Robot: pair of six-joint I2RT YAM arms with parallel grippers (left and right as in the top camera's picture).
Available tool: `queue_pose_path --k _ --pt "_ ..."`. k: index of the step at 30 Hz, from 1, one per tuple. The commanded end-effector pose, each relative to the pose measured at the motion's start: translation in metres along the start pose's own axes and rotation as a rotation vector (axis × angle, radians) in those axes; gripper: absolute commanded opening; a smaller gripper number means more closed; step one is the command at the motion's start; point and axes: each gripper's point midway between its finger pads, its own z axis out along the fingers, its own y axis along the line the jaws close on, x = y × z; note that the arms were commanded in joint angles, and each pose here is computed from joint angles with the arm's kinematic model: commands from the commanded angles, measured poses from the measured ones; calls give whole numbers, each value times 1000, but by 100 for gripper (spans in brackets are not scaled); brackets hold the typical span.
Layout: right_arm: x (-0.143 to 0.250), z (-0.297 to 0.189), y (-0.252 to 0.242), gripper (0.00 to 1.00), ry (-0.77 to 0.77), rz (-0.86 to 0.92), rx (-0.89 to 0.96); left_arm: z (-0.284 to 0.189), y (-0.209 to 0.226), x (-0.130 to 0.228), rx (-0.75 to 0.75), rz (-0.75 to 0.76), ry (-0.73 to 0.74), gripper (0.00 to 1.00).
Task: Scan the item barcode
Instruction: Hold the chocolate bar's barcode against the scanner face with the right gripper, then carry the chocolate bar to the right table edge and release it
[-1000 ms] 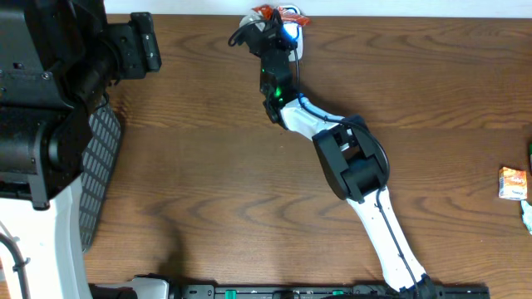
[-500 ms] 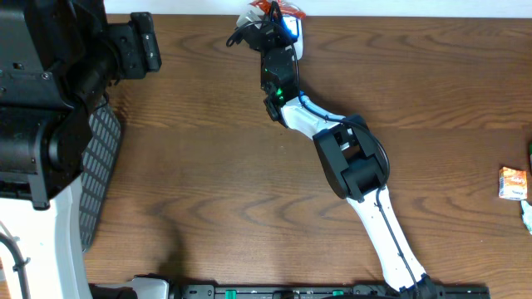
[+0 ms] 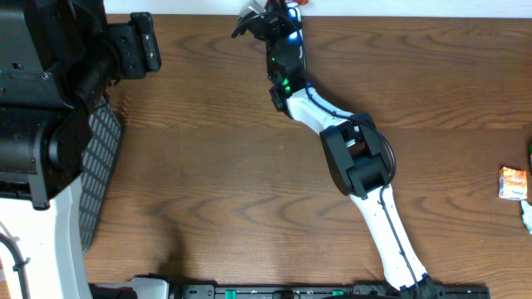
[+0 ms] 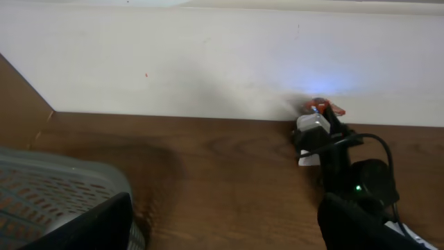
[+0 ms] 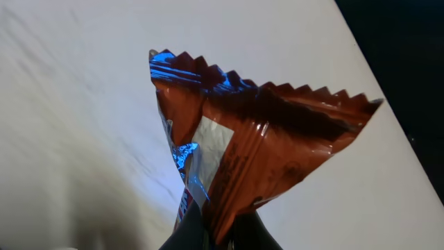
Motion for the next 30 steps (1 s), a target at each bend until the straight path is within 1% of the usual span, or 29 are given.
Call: queue_pose_path --k 1,8,14,20,30 --pt "12 2 15 2 -10 4 -23 -3 4 -1 -17 11 -6 85" --pt "36 -11 52 2 56 4 -54 -3 4 -1 -17 10 -6 85" --pt "23 -21 61 2 76 21 -43 -3 4 -1 -17 10 -6 85" --pt "9 -32 82 2 79 10 -93 -3 4 -1 -17 10 -6 85" --pt "22 -50 121 2 193 42 -207 -3 4 -1 -17 11 -6 85"
